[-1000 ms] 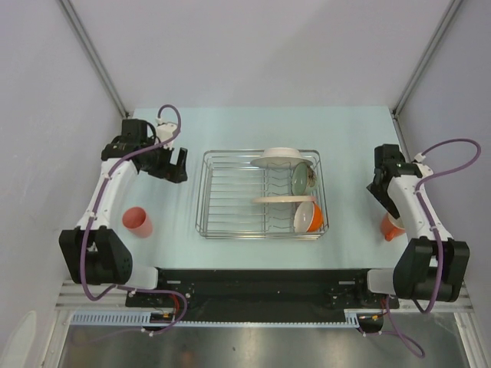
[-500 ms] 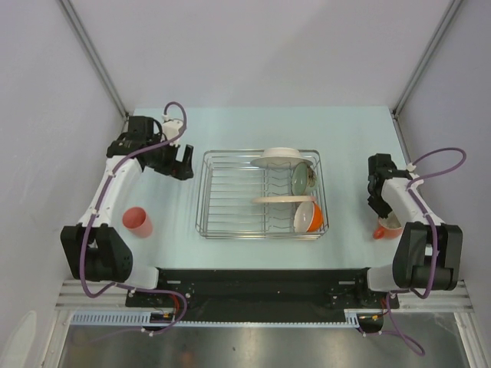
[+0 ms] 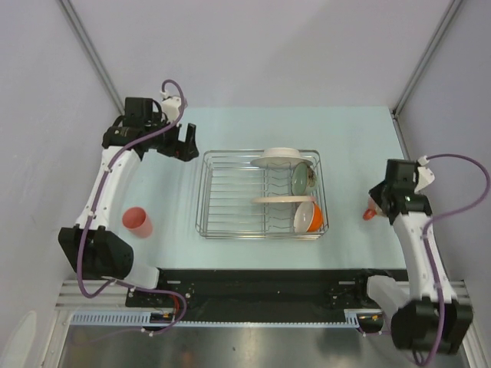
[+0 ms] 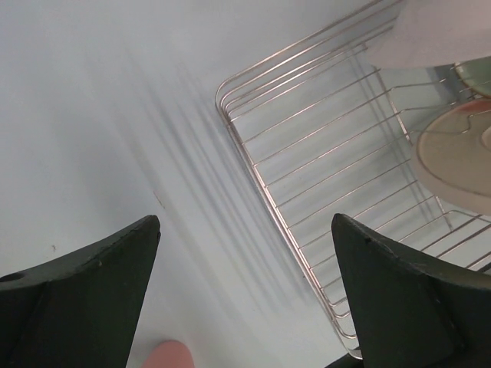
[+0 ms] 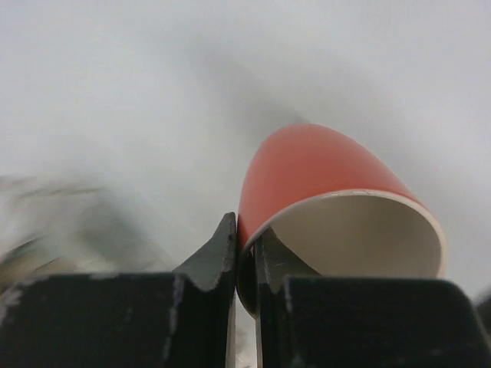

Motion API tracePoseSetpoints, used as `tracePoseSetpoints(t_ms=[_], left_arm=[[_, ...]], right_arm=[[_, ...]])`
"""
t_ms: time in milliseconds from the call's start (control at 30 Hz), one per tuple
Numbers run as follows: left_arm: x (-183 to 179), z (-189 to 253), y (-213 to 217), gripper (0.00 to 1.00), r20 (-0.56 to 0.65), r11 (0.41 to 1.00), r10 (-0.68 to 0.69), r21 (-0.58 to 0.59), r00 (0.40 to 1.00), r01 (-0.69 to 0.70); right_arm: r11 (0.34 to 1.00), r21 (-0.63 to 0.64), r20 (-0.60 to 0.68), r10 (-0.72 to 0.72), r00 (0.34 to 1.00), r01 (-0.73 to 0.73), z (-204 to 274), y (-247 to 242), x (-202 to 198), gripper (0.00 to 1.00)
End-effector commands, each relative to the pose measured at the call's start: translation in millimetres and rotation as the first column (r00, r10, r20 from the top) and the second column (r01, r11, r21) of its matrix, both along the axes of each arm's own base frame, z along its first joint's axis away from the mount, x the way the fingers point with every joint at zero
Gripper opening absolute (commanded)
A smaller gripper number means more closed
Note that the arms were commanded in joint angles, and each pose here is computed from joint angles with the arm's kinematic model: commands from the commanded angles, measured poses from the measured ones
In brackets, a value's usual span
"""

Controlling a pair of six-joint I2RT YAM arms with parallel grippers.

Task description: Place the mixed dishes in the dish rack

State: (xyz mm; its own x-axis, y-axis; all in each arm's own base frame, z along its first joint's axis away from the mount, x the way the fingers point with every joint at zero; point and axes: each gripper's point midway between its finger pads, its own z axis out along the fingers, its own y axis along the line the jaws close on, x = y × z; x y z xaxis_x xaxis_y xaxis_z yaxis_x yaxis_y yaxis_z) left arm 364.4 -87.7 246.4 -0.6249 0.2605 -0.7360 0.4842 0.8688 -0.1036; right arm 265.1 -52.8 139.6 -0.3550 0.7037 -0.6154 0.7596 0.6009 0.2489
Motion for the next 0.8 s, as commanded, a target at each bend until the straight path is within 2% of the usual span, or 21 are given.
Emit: tracePoseSetpoints(t_ms=[0, 33, 67, 133, 167, 233, 267, 333, 367, 400, 433, 467, 533, 567, 667, 767], left_arm=[[9.1, 50.4, -26.3, 1.00, 0.063, 0.991, -0.050, -0.123, 0.997, 0.057], [9.6, 54.0, -28.6, 1.00, 0.060, 0.989, -0.053, -0.137, 0.997, 0.061], [8.7, 59.1, -32.8, 1.00, 0.060, 0.985, -0.074, -0.153, 0.995, 0.082], [1.5, 74.7, -46.6, 1.00, 0.064, 0.965, -0.144, -0.213, 0.988, 0.154], [-1.9, 80.0, -51.8, 1.00, 0.069, 0.954, -0.172, -0.236, 0.983, 0.184], [-13.7, 97.2, -66.8, 1.00, 0.090, 0.913, -0.252, -0.308, 0.963, 0.268], [-17.0, 102.2, -71.1, 1.00, 0.093, 0.898, -0.272, -0.333, 0.958, 0.287], [-27.3, 120.1, -82.3, 1.00, 0.122, 0.849, -0.336, -0.389, 0.934, 0.357], [-28.0, 122.1, -87.0, 1.00, 0.112, 0.828, -0.357, -0.422, 0.927, 0.370], [-31.6, 126.5, -91.0, 1.00, 0.110, 0.808, -0.377, -0.447, 0.920, 0.384], [-32.9, 134.0, -94.7, 1.00, 0.117, 0.788, -0.393, -0.468, 0.912, 0.400], [-37.2, 137.2, -102.1, 1.00, 0.108, 0.745, -0.436, -0.513, 0.894, 0.425], [-42.5, 148.5, -107.0, 1.00, 0.112, 0.715, -0.469, -0.534, 0.876, 0.451], [-45.7, 150.9, -112.0, 1.00, 0.110, 0.669, -0.512, -0.571, 0.852, 0.476], [-61.8, 164.0, -117.9, 1.00, 0.114, 0.576, -0.573, -0.648, 0.811, 0.498], [-69.1, 170.7, -120.1, 1.00, 0.133, 0.531, -0.586, -0.683, 0.799, 0.502]], right_arm=[[0.931, -0.033, 0.644, 0.298, 0.704, -0.364, 166.2, 63.6, 37.8, 0.00], [0.911, -0.037, 0.704, 0.316, 0.636, -0.412, 188.8, 74.9, 35.5, 0.00], [0.861, -0.061, 0.767, 0.364, 0.528, -0.505, 215.1, 94.7, 32.6, 0.00], [0.801, -0.067, 0.818, 0.385, 0.427, -0.595, 238.2, 114.5, 29.2, 0.00], [0.737, -0.058, 0.862, 0.377, 0.338, -0.673, 257.4, 132.2, 23.0, 0.00], [0.648, -0.070, 0.899, 0.371, 0.234, -0.758, 277.2, 150.8, 19.8, 0.00], [0.556, -0.124, 0.927, 0.360, 0.104, -0.822, 301.9, 167.8, 5.4, 0.00], [0.449, -0.175, 0.942, 0.336, -0.017, -0.876, 322.3, 188.4, -8.7, 0.00], [0.392, -0.281, 0.932, 0.330, -0.152, -0.876, 342.6, 197.4, -25.8, 0.00], [0.315, -0.242, 0.949, 0.272, -0.157, -0.918, 346.6, 210.7, -31.1, 0.00], [0.275, -0.256, 0.950, 0.247, -0.189, -0.927, 352.1, 216.8, -36.8, 0.00], [0.227, -0.321, 0.937, 0.214, -0.275, -0.919, 363.8, 224.1, -50.2, 0.00], [0.124, -0.302, 0.948, 0.145, -0.284, -0.945, 364.5, 244.1, -56.2, 0.00], [0.115, -0.323, 0.943, 0.123, -0.310, -0.939, 367.9, 248.6, -59.0, 0.00], [0.062, -0.307, 0.948, 0.109, -0.299, -0.950, 359.2, 271.6, -55.7, 0.00], [0.024, -0.284, 0.955, 0.101, -0.280, -0.959, 349.0, 289.2, -49.2, 0.00]])
